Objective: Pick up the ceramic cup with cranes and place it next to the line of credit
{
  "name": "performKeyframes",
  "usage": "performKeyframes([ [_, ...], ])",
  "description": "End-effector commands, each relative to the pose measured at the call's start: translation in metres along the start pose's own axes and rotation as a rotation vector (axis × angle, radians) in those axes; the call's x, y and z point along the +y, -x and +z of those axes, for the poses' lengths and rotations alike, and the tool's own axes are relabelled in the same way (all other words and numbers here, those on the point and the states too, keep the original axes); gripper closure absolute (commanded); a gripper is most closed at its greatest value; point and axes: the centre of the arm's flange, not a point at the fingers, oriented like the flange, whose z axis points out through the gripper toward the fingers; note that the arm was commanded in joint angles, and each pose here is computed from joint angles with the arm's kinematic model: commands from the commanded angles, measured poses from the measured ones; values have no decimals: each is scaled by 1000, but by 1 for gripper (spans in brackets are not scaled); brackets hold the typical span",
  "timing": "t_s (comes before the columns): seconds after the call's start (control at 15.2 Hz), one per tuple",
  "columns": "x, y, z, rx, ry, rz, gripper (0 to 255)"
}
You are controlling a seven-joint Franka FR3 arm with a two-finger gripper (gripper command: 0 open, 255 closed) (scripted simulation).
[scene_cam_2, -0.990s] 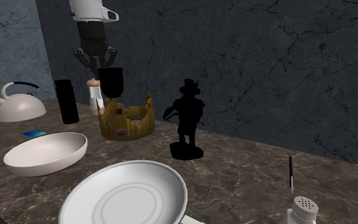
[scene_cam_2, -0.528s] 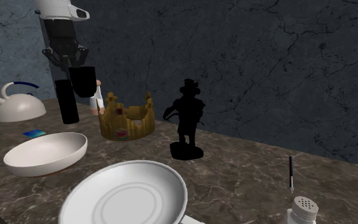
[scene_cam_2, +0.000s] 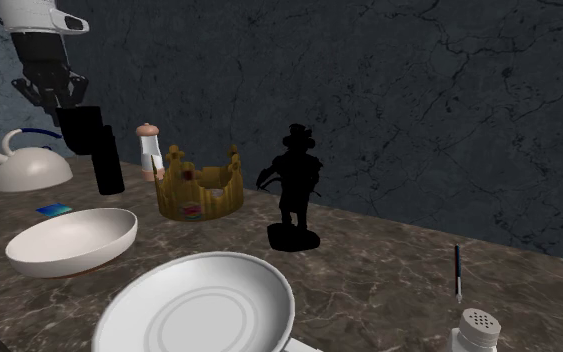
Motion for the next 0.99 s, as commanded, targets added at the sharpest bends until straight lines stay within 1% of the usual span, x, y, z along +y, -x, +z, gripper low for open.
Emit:
performKeyframes([
  [0.0, -25, -3, -4, 0, 0, 1, 255],
  [0.92, -209, -19, -12, 0, 0, 1, 255],
])
